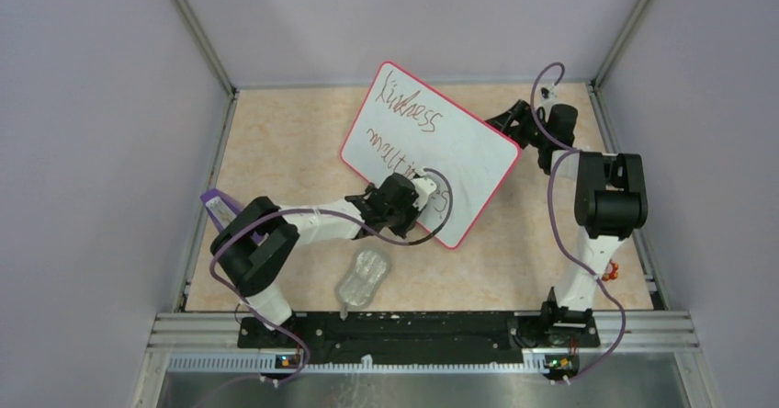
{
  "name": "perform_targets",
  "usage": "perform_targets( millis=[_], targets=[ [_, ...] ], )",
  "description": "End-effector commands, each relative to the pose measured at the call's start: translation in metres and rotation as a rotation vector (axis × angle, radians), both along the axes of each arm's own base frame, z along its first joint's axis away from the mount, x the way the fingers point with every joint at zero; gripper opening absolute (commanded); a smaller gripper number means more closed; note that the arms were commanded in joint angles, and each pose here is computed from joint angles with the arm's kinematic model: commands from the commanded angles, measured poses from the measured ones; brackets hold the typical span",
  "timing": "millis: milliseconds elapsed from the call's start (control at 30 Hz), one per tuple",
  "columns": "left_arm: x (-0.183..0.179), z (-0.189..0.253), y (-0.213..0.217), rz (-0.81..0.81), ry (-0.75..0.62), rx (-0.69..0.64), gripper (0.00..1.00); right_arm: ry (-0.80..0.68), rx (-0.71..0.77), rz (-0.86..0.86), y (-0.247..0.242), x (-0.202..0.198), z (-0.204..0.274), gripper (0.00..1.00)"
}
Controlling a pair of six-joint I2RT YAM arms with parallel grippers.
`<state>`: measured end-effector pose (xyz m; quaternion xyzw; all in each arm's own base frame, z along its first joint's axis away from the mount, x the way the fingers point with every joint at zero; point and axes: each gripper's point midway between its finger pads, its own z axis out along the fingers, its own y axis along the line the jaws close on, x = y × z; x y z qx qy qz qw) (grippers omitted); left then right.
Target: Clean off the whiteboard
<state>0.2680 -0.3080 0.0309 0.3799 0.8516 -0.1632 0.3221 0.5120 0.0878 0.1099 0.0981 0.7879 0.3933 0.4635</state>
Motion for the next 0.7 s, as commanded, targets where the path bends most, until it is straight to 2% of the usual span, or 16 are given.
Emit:
perform_targets(
  millis=[0,433,467,533,633,667],
  targets=[
    [-0.075,-0.027,0.026,-0.069,0.242,0.062,0.00,-0.076,0.004,0.003,-0.003,0.003,0.027,0.75],
    [-0.091,-0.028,0.041,0.035,0.300,0.043,0.00,-0.079,0.016,0.011,-0.001,0.001,0.029,0.75],
    [-0.091,-0.026,0.041,0.039,0.300,0.040,0.02,-0.080,0.017,0.011,-0.001,0.001,0.029,0.75],
    [-0.089,-0.019,0.041,0.054,0.291,0.033,0.21,-0.079,0.019,0.013,0.000,0.000,0.029,0.75],
    [-0.082,0.000,0.042,0.088,0.254,0.016,0.42,-0.081,0.020,0.015,0.000,0.001,0.030,0.75],
    [-0.080,0.007,0.043,0.103,0.240,0.010,0.52,-0.082,0.022,0.015,0.000,0.000,0.031,0.75]
  ],
)
